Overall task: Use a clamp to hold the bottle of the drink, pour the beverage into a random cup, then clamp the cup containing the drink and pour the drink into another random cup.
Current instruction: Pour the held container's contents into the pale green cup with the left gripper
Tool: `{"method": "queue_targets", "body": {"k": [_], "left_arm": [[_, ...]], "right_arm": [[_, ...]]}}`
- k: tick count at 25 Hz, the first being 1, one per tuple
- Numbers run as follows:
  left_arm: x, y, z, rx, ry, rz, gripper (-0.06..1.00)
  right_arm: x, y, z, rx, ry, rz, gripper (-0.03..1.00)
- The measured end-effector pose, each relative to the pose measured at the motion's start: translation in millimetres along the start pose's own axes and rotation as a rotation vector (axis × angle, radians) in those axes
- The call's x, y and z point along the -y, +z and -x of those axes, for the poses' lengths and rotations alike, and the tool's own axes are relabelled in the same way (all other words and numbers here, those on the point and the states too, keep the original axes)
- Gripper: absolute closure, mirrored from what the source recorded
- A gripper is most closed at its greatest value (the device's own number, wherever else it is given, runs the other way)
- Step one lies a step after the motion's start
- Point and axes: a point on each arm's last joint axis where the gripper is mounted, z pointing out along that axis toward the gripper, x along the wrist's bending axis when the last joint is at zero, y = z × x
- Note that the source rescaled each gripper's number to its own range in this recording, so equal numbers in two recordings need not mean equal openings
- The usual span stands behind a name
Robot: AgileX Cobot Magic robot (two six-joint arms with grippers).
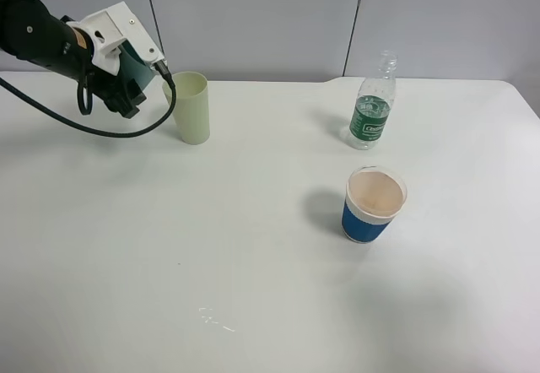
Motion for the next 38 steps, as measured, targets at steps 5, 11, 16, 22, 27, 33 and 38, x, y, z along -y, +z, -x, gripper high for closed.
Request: {"method": "queue_targets", "body": {"k": [5, 11, 16, 22, 27, 33, 38], "left_arm": [[-1.1, -0.2, -1.2, -0.004, 0.007, 0.003, 0.94], [-1.1, 0.1, -1.4, -0.005, 0.026, 0.001, 0.94], [-5.3, -0.3, -6.3, -0.012, 0.032, 0.0, 0.94], [-10.9, -1.8, -12.6, -0.03, 0.059, 0.01, 0.94], [-11.0, -1.4, -13.2, -0.031, 0.076, 0.006, 0.94], [-8.3, 4.5, -10.7, -0.02, 0.099, -0.009, 0.94], [-9.7, 7.0, -12.1, -0.023, 0.109, -0.008, 0.94]], "right_arm": [[0.0, 0.0, 0.0, 0.0, 0.0, 0.0, 0.12], [0.0, 0.0, 0.0, 0.0, 0.0, 0.0, 0.12], [0.0, 0.0, 0.0, 0.0, 0.0, 0.0, 0.12], [0.0, 0.0, 0.0, 0.0, 0.0, 0.0, 0.12], [0.0, 0.0, 0.0, 0.0, 0.0, 0.0, 0.12], [0.0, 0.0, 0.0, 0.0, 0.0, 0.0, 0.12], [0.0, 0.0, 0.0, 0.0, 0.0, 0.0, 0.12]]}}
